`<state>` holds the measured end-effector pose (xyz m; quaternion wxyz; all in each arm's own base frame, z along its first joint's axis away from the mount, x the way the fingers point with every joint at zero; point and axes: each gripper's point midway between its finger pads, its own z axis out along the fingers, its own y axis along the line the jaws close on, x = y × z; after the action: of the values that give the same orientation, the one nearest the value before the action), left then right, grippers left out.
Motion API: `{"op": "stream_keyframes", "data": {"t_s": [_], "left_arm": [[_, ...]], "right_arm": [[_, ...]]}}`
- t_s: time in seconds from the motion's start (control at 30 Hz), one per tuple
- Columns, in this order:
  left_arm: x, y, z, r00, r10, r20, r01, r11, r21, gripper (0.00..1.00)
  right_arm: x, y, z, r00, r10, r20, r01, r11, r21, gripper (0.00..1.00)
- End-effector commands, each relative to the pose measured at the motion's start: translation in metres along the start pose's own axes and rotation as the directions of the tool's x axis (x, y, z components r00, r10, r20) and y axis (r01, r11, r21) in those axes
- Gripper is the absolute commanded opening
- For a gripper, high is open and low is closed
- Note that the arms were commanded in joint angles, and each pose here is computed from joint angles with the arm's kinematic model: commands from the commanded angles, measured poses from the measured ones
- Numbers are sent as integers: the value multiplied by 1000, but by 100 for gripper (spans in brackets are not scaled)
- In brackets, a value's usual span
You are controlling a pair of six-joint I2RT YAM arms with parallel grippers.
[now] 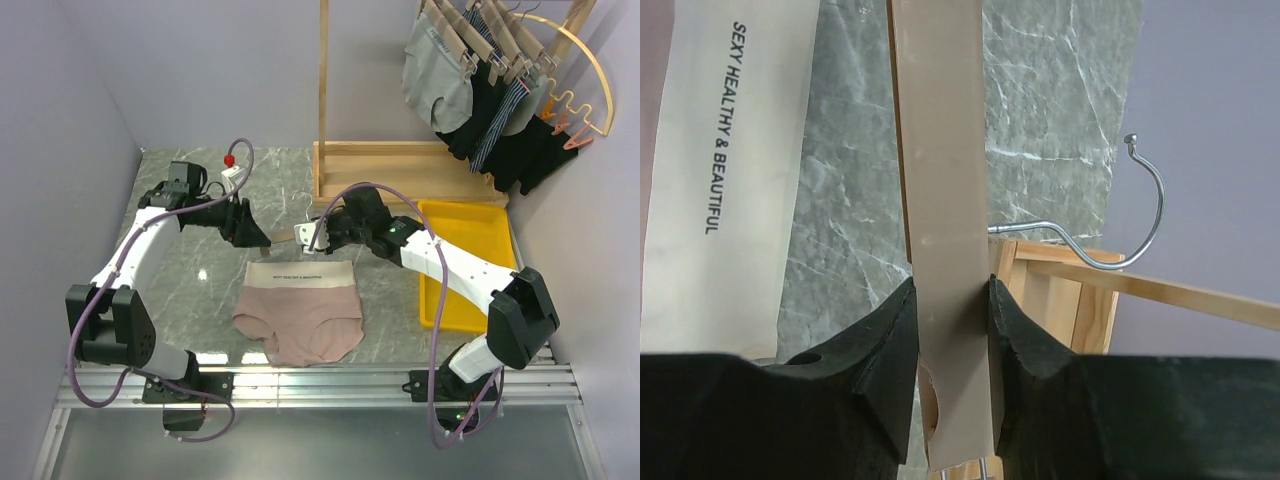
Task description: Clip the underwear to the hanger
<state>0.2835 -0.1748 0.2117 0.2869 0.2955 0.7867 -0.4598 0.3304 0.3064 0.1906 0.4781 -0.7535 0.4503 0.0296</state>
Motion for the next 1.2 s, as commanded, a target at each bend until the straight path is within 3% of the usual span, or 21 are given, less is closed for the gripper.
{"op": "stream_keyframes", "data": {"t_s": [0.0, 0.13, 0.43, 0.63, 0.87, 1.17], "left_arm": [[-20, -6, -4, 999, -12, 49, 12, 1000, 5, 82], [-25, -9, -4, 996, -4, 94, 4, 1000, 2, 74], [-14, -4, -3, 999, -6, 50, 6, 1000, -9, 64], [-6, 6, 0, 1000, -18, 20, 19, 999, -31, 69], [-3, 12, 2, 1000, -26, 11, 26, 999, -39, 66], [-1, 12, 3, 1000, -29, 2, 29, 999, -22, 43]], "right_arm": [[-20, -22, -18, 998, -30, 46, 26, 997, 79, 0], [-21, -22, -19, 998, -29, 47, 26, 997, 74, 0], [-20, -19, -18, 999, -26, 46, 22, 997, 75, 0], [-18, -20, -19, 999, -14, 47, 10, 997, 79, 0], [-20, -23, -22, 999, -13, 52, 9, 997, 82, 0], [-16, -23, -21, 999, -7, 46, 3, 997, 83, 0]]}}
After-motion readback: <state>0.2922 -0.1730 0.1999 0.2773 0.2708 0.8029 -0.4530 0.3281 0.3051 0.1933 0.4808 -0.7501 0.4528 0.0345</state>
